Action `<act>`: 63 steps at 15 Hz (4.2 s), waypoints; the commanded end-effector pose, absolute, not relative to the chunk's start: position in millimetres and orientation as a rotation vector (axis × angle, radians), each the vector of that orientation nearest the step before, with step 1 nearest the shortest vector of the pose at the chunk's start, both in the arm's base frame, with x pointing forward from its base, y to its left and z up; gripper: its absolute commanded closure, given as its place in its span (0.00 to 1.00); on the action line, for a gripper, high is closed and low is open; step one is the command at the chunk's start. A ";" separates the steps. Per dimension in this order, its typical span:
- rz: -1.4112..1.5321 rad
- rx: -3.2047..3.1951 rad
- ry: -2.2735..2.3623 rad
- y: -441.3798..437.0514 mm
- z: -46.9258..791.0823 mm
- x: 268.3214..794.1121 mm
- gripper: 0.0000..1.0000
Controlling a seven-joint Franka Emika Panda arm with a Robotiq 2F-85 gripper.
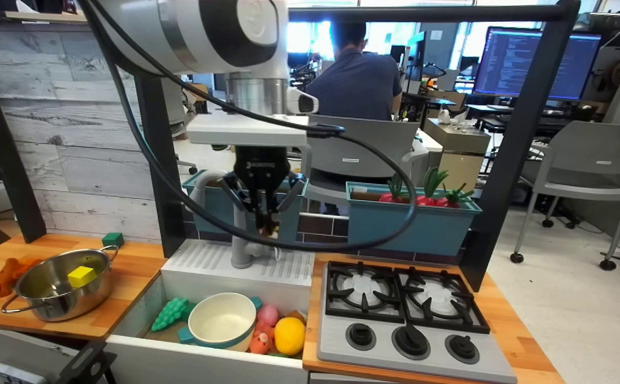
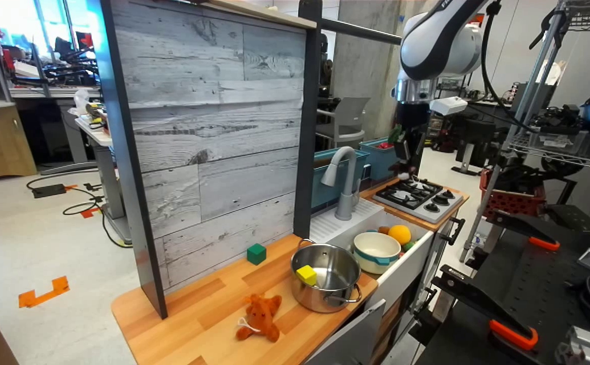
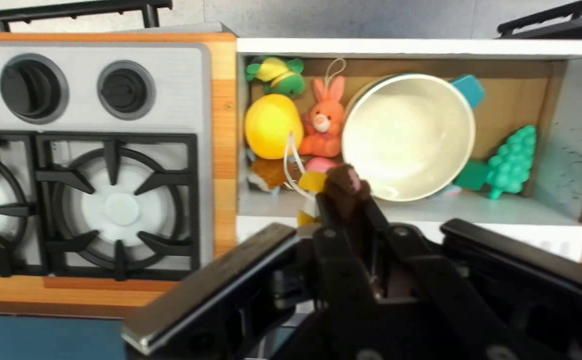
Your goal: Remove the toy from the stove and put it on the base top on the left
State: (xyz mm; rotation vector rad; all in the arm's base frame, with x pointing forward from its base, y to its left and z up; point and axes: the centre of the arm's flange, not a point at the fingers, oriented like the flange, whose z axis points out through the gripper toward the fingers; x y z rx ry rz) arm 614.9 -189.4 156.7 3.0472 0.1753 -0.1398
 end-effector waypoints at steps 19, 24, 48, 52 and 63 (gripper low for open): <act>-0.645 2.599 1.093 0.9 157.4 652.8 0.97; -0.638 2.597 1.094 -23.3 168.1 612.8 0.97; -0.233 2.216 1.747 117.6 172.2 642.9 0.97; -0.239 2.069 1.806 125.5 149.5 647.2 0.97; -0.267 2.101 1.625 157.8 184.0 598.9 0.97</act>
